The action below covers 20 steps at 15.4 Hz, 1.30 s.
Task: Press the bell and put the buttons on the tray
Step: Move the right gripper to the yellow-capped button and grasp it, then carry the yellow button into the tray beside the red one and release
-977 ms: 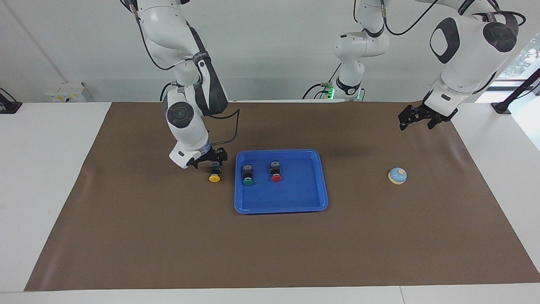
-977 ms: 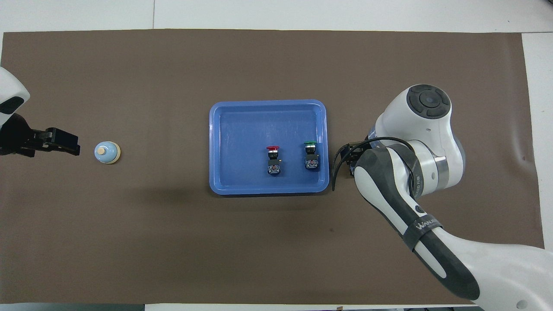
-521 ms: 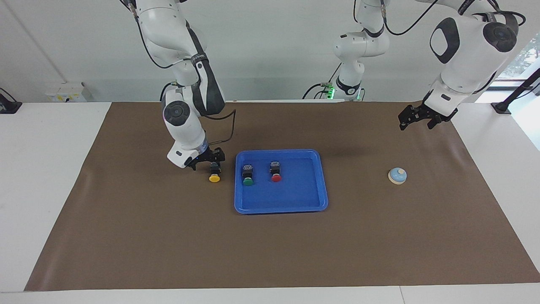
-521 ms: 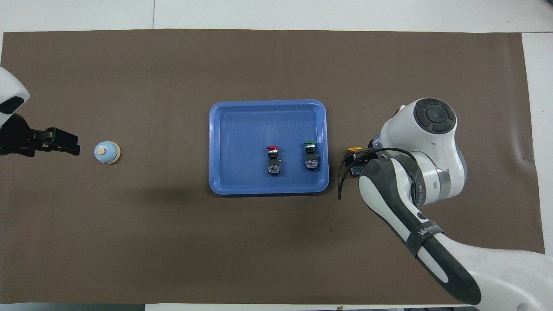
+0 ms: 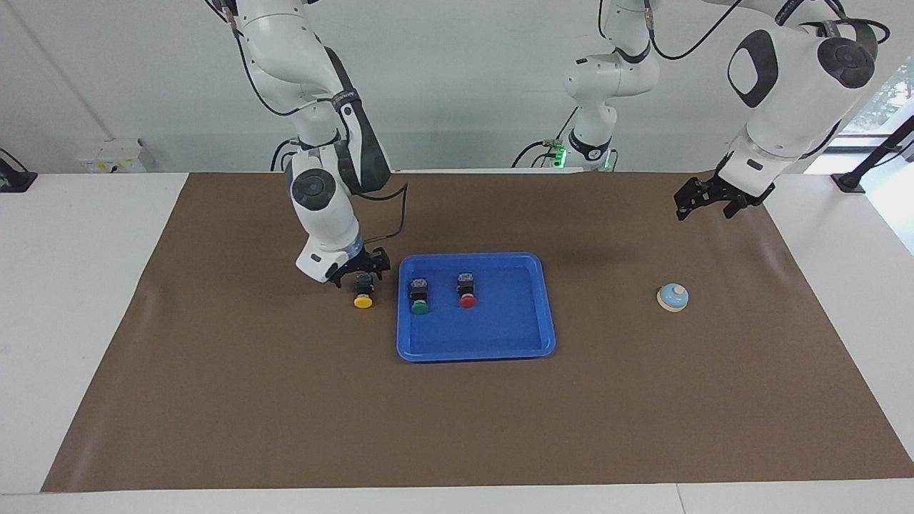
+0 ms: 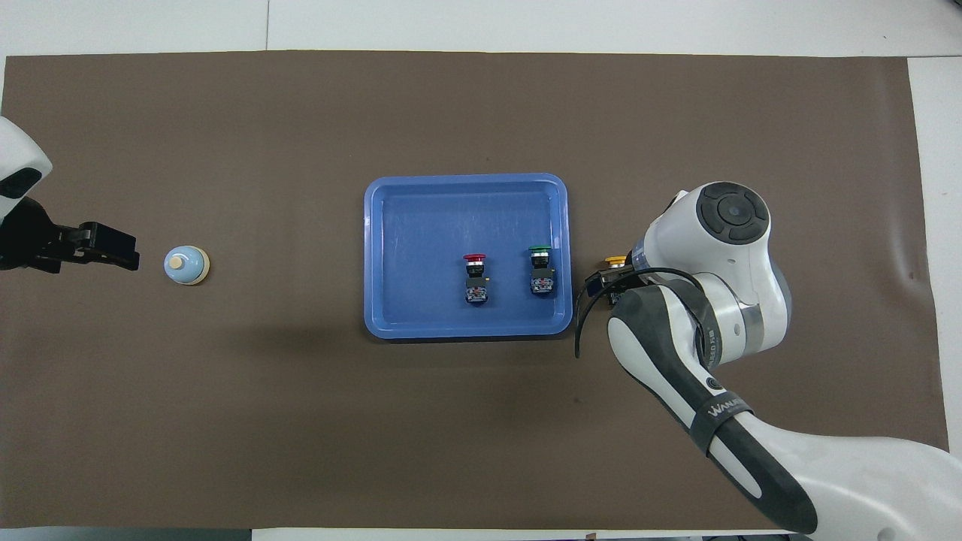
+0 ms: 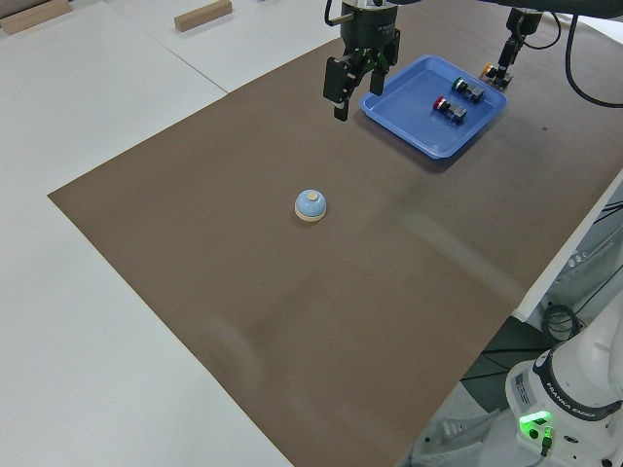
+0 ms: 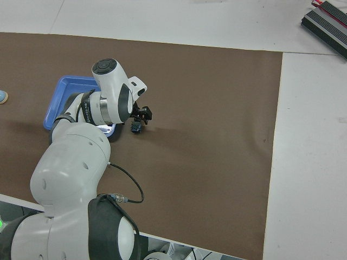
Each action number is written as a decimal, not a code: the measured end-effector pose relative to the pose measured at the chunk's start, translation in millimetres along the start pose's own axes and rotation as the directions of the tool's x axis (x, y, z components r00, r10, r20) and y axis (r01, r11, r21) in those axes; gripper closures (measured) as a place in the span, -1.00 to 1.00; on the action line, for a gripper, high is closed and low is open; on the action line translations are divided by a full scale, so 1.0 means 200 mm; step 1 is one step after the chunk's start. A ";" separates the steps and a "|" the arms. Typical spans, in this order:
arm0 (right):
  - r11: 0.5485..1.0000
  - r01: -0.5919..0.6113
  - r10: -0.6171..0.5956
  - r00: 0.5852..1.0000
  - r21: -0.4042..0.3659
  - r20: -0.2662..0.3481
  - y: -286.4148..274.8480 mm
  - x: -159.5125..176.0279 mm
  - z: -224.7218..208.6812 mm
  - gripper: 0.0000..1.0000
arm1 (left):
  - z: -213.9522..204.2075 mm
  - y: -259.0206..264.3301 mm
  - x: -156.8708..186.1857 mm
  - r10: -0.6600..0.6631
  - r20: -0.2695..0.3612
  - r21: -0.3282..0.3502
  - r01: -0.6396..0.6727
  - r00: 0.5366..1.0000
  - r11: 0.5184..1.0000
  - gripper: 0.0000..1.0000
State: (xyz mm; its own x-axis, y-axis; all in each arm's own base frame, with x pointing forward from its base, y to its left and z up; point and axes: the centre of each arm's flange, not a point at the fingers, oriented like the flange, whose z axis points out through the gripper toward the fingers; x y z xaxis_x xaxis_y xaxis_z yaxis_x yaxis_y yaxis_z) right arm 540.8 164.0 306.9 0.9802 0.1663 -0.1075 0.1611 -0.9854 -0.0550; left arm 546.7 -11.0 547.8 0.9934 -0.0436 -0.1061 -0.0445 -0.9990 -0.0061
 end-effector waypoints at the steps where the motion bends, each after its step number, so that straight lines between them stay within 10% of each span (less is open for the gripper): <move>1: 1.000 -0.002 0.002 1.000 0.000 -0.002 -0.02 0.00 0.01 -1.00 | 0.00 0.00 0.00 0.000 0.000 0.000 0.000 1.000 1.000 -1.00; 5: 1.000 -0.015 0.015 1.000 -0.002 -0.001 -0.08 -0.01 0.06 -0.95 | 0.00 0.00 0.00 0.000 0.000 0.000 0.000 1.000 1.000 -1.00; 11: 0.998 -0.063 0.063 0.998 -0.005 0.001 -0.13 -0.02 0.07 0.18 | 0.00 0.00 0.00 0.000 0.000 0.000 0.000 1.000 1.000 -1.00; 20: 0.995 -0.102 0.102 0.994 0.005 -0.025 -0.20 0.08 -0.28 0.18 | 0.00 0.00 0.00 0.000 0.000 0.000 0.000 1.000 1.000 -1.00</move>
State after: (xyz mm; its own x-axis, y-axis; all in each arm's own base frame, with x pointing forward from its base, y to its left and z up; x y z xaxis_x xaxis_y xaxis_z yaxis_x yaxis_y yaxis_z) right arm 555.8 204.6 362.9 0.9941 0.0636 -0.0878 0.0595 -0.9970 -0.0491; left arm 546.7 -11.0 547.8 0.9934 -0.0436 -0.1061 -0.0445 -0.9990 -0.0061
